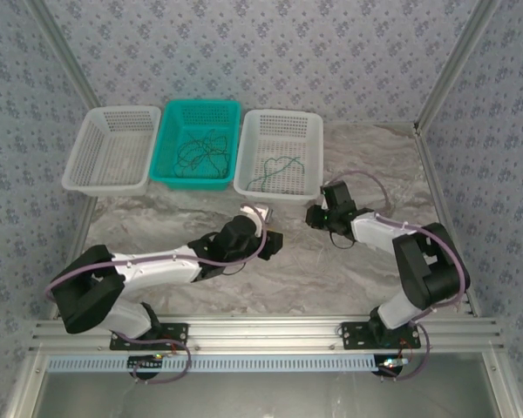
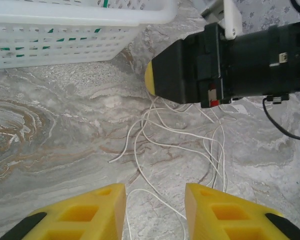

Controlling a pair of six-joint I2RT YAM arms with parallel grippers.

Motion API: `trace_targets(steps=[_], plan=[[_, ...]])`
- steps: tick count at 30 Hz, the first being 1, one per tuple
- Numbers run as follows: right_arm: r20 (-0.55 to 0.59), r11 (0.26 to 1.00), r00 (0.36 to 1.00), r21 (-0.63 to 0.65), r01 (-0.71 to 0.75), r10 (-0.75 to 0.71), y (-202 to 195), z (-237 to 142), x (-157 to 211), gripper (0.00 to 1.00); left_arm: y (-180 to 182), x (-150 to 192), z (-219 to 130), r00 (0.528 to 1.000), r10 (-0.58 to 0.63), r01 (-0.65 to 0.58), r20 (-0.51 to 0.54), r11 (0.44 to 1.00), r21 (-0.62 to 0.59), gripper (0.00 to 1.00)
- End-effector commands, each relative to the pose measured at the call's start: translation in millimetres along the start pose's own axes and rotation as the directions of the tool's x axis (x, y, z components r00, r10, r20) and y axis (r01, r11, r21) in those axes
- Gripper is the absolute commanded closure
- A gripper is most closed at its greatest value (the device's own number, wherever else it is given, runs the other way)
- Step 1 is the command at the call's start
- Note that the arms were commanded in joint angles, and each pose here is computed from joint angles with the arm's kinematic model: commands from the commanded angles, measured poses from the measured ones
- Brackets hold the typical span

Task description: Untangle the cables

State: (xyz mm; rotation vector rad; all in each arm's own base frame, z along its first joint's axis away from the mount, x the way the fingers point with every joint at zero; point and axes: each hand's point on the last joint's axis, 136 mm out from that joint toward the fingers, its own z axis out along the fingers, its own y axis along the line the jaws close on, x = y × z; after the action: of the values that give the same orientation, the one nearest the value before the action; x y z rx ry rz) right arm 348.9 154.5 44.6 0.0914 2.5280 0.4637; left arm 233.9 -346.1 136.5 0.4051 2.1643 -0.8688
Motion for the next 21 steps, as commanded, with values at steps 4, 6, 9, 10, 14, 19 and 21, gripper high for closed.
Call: trace_targets(steps=[4,6,9,10,14,19,21], plan=[[0.091,0.997,0.993,-0.012,0.075,-0.073,10.1,-14.7,-19.7,0.96,6.7,-2.3,-5.8,0.999,0.032,-0.031,0.022,0.999,-0.032,0.63],[0.121,0.995,0.989,-0.032,0.093,-0.089,16.0,-30.2,-22.6,0.97,4.1,-7.2,-9.0,0.999,0.031,-0.031,0.038,0.999,-0.025,0.63],[0.176,0.988,0.978,-0.09,0.126,-0.109,29.5,-56.7,-27.9,0.98,-5.8,-21.7,-16.4,0.996,0.024,-0.025,0.082,1.0,0.011,0.63],[0.198,0.985,0.974,-0.107,0.136,-0.113,33.7,-65.1,-29.9,0.99,-9.1,-25.9,-18.9,0.995,0.025,-0.027,0.093,0.999,0.022,0.63],[0.264,0.971,0.956,-0.165,0.174,-0.126,49.1,-96.6,-37.5,0.99,-19.5,-43.9,-28.1,0.991,0.043,-0.05,0.128,0.998,0.05,0.62],[0.289,0.954,0.952,-0.244,0.175,-0.101,65.2,-120.2,-42.1,1.0,-38.7,-57.4,-34.1,0.983,0.083,-0.108,0.165,0.983,0.15,0.58],[0.274,0.942,0.958,-0.293,0.165,-0.083,73.2,-123.3,-39.9,1.0,-54.2,-65.9,-36.5,0.979,0.079,-0.124,0.188,0.963,0.239,0.57]])
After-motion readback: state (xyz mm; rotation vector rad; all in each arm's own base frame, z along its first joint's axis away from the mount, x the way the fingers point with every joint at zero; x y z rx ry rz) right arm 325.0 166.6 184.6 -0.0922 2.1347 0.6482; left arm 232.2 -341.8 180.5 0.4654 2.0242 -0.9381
